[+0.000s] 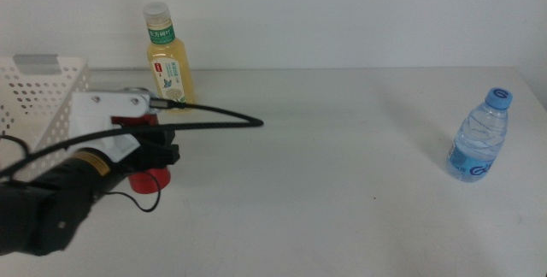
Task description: Use arms to grab the bottles and put them into the dustbin to the left of the table.
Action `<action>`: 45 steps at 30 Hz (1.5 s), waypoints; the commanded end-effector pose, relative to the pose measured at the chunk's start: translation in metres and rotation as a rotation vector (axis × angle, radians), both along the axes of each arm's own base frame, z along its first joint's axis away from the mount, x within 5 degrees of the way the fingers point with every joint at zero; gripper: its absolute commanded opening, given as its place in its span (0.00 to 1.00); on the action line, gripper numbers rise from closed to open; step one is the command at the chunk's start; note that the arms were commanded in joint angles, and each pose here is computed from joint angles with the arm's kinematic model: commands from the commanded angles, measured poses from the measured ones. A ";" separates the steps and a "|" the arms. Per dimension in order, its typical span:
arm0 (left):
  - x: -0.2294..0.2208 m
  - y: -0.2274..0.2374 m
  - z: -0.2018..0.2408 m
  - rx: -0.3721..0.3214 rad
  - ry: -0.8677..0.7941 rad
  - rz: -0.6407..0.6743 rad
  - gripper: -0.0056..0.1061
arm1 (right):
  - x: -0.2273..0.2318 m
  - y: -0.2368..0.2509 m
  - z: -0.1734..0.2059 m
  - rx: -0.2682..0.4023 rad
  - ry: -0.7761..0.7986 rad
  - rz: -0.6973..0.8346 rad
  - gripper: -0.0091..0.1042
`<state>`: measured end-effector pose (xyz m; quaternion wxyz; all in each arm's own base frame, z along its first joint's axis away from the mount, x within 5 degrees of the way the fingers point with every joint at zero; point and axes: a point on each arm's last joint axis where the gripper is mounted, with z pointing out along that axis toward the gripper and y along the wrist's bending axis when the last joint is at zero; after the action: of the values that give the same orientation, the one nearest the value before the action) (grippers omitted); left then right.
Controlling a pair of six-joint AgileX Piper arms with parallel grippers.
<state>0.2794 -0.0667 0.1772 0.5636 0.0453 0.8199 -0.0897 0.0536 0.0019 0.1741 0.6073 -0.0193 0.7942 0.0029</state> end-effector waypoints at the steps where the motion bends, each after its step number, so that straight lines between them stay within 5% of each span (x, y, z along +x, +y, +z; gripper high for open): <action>1: -0.005 0.001 0.042 -0.067 -0.139 0.007 0.02 | 0.000 -0.001 0.011 -0.007 -0.111 -0.006 0.64; 14: -0.035 0.032 0.111 0.015 0.134 0.074 0.02 | 0.000 -0.001 0.011 -0.007 -0.111 -0.006 0.64; 22: -0.026 0.059 0.167 0.114 0.345 0.135 0.02 | 0.000 -0.001 0.011 -0.007 -0.111 -0.006 0.64; 27: -0.010 0.081 0.189 0.110 0.453 0.203 0.02 | 0.000 -0.001 0.011 -0.007 -0.111 -0.006 0.64; 45: 0.067 0.168 0.175 0.246 0.637 0.258 0.02 | 0.000 -0.001 0.011 -0.007 -0.111 -0.006 0.64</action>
<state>0.3464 0.0982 0.3261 0.2247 -0.0245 0.9724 0.0576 0.0536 0.0019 0.1741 0.6072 -0.0193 0.7943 0.0029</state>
